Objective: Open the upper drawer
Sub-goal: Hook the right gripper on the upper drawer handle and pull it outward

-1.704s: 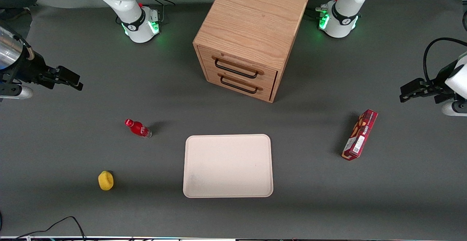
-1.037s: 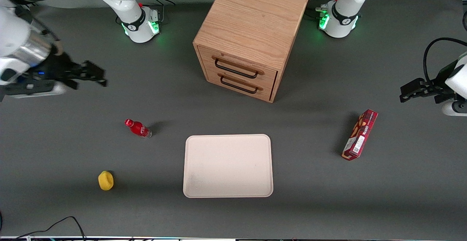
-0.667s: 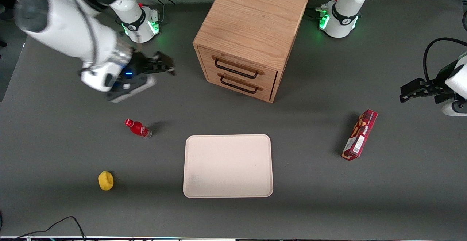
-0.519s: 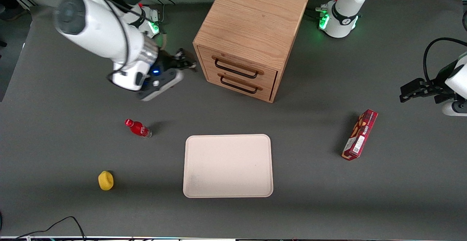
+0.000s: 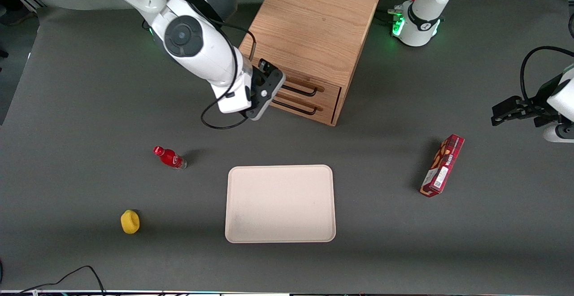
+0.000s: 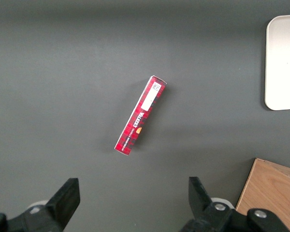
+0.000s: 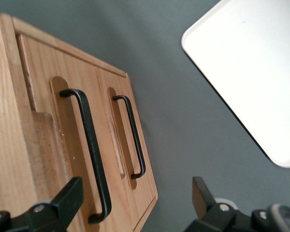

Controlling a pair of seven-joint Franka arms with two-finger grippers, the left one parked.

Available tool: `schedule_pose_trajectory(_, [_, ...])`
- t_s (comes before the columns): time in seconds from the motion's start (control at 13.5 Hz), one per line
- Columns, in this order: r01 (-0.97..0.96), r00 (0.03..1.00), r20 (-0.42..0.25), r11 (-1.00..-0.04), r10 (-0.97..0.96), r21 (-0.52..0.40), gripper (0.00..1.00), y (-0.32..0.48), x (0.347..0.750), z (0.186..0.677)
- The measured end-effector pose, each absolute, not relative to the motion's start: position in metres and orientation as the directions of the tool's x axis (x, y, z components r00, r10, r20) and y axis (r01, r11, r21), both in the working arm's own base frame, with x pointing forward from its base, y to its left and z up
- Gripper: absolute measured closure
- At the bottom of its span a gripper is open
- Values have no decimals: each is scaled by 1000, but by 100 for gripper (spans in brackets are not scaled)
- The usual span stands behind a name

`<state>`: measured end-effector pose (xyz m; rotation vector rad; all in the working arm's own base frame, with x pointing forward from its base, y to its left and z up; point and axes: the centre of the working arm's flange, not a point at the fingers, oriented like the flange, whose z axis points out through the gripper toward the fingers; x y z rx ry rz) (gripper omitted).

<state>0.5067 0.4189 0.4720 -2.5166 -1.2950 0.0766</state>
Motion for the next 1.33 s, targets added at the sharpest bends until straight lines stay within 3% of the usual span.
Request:
schedule_pose_trajectory(0.15, [836, 503, 97, -456, 859, -305, 0, 426, 505, 451])
schedule_pose_trajectory(0.44, [864, 434, 99, -383, 895, -327, 0, 445, 495, 428])
schedule_pose_trajectory(1.11, [898, 386, 125, -342, 914, -276, 0, 468, 490, 396])
schedule_pose_trajectory(1.33, [914, 376, 131, -345, 917, -213, 0, 461, 501, 396])
